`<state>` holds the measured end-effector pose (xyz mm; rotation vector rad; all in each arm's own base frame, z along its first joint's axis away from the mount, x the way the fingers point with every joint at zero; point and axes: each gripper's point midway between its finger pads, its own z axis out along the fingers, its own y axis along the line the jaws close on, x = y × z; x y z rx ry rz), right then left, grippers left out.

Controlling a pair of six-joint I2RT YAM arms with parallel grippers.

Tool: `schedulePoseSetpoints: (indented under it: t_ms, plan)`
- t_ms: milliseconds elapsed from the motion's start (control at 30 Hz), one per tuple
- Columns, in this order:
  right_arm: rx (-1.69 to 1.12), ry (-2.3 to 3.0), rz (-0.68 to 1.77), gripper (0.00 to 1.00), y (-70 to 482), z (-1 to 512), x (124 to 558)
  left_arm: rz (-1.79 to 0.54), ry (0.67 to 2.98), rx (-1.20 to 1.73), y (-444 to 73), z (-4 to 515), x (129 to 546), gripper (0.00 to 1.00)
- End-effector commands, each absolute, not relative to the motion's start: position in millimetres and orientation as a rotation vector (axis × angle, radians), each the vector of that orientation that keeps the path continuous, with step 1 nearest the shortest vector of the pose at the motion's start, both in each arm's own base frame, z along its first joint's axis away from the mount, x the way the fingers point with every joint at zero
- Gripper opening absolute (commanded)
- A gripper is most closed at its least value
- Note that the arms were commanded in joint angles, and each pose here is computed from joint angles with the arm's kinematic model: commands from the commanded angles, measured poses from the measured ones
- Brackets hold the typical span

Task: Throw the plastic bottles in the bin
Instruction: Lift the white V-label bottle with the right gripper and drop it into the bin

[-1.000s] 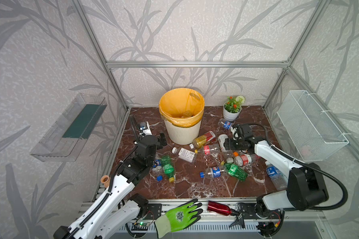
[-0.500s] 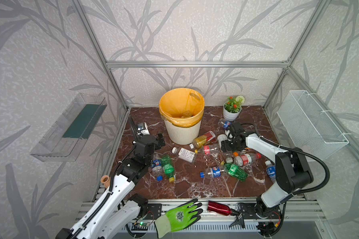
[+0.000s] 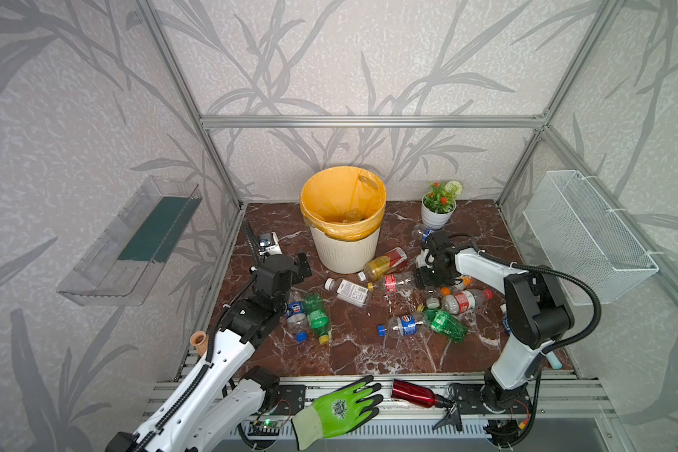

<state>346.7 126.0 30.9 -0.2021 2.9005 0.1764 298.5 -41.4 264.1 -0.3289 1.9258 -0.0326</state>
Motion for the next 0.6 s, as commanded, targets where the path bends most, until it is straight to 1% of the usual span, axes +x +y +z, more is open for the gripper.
schedulePoseSetpoints:
  t_ms: [0,100,200,300,400,467,567]
  plan:
    - [-0.205,2.894,0.201,0.73,131,38,351,-0.018,1.944,-0.351,-37,259,296,0.99]
    - [-0.187,2.849,0.217,0.67,132,49,355,-0.014,1.942,-0.354,-36,259,297,0.99]
    - [-0.171,2.778,0.243,0.66,134,69,361,-0.01,1.949,-0.363,-35,256,297,0.99]
    - [-0.151,2.662,0.277,0.63,136,103,368,0.006,1.954,-0.395,-31,251,296,0.99]
    - [-0.139,2.489,0.317,0.61,136,148,375,0.035,1.955,-0.447,-22,244,294,0.99]
    - [-0.147,2.325,0.358,0.61,138,187,378,0.055,1.949,-0.488,-16,238,293,0.99]
    - [-0.129,2.0,0.412,0.6,135,263,376,0.057,1.954,-0.565,-5,224,290,0.99]
